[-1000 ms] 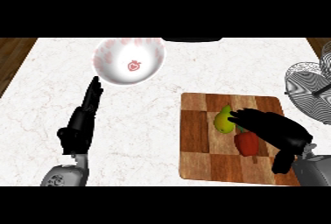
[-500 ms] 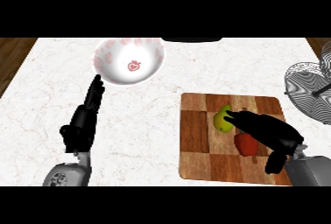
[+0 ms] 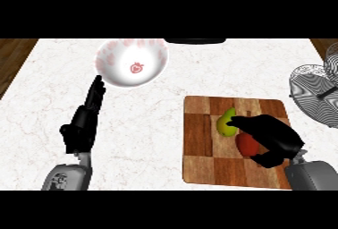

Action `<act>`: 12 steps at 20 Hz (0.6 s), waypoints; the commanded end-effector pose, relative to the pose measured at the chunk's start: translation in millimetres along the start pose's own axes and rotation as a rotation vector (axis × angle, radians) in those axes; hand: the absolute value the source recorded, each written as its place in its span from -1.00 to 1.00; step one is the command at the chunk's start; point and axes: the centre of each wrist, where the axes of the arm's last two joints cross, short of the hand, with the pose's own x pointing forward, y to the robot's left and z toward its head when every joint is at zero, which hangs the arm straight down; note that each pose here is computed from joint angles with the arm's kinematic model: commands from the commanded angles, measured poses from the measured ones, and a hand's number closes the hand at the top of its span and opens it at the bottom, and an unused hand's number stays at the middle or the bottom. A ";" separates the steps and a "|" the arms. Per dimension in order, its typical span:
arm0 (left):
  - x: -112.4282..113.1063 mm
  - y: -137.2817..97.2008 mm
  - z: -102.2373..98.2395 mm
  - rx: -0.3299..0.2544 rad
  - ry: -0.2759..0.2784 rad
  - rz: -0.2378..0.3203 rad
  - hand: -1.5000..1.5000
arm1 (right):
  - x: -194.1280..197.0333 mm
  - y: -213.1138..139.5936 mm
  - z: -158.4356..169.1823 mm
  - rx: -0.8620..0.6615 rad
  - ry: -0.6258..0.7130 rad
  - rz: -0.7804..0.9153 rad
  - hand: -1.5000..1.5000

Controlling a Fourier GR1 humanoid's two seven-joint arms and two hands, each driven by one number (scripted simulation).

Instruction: Pick the bell pepper from the cutting board and place it in the tiered basket

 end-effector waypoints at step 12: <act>4.8 -5.2 8.3 0.007 -0.001 -0.007 0.00 | -30.4 8.9 38.6 0.088 0.891 0.060 1.00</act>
